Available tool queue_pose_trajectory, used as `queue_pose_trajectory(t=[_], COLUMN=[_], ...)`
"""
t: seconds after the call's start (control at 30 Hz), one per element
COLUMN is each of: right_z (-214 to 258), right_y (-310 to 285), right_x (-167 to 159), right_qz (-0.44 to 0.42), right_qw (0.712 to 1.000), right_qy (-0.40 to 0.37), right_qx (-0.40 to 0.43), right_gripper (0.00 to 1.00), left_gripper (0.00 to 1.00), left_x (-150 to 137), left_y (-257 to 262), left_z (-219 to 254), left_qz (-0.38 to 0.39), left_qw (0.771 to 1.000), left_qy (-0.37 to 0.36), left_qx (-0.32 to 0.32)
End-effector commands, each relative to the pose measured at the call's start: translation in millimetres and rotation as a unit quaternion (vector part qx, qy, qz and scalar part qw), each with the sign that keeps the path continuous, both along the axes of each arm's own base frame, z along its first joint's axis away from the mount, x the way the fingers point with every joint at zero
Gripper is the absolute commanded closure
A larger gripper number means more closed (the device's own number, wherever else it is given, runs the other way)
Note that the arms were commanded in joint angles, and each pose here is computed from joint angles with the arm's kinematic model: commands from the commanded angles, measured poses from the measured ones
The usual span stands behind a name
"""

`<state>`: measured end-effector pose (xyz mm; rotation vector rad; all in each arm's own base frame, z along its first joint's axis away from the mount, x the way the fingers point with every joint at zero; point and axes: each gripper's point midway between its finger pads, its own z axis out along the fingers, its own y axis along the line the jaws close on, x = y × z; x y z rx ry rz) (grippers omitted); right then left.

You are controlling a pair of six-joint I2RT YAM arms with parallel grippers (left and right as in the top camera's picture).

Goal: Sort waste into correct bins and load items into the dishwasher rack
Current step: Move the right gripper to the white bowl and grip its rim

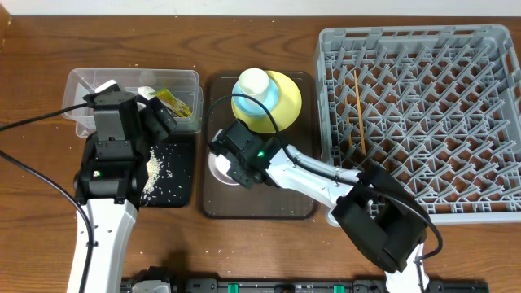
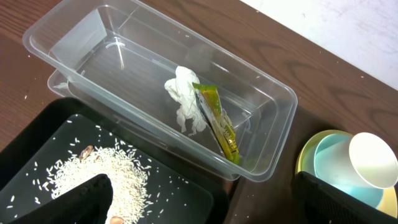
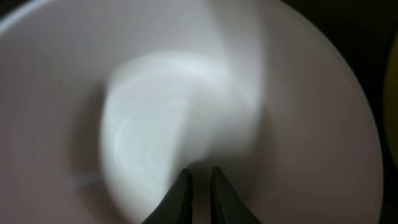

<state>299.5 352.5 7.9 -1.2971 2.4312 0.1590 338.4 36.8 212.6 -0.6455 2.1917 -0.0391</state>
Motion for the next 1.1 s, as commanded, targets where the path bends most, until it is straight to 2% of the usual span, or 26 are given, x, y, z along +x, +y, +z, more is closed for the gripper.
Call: queue_pose_trajectory(t=[0.0,0.33,0.53,0.67,0.77,1.07], right_z=[12.2,52.0,69.5,80.1,86.0,74.8], right_y=[-19.4,-63.9,-49.4,-10.3,14.0,17.0], right_x=[6.8,19.3,9.2,-19.6,-41.0,-57.0], right_qz=[-0.038,-0.088,-0.083,-0.037,0.004,0.021], right_qw=[0.998,0.986,0.992,0.998,0.992,0.99], right_qy=[-0.024,-0.095,-0.077,0.004,0.063,0.086], right_qx=[-0.032,-0.108,-0.057,0.047,0.108,0.105], right_gripper=[0.9,0.86,0.82,0.76,0.68,0.62], left_gripper=[0.06,0.05,0.06,0.06,0.06,0.06], left_x=[1.1,1.1,1.1,1.1,1.1,1.1], left_y=[2.6,2.6,2.6,2.6,2.6,2.6], left_z=[5.5,5.5,5.5,5.5,5.5,5.5], left_qz=[0.001,0.001,0.001,0.001,0.001,0.001], left_qw=[1.0,1.0,1.0,1.0,1.0,1.0], left_qy=[-0.004,-0.004,-0.004,-0.004,-0.004,-0.004], left_qx=[0.008,0.008,0.008,0.008,0.008,0.008])
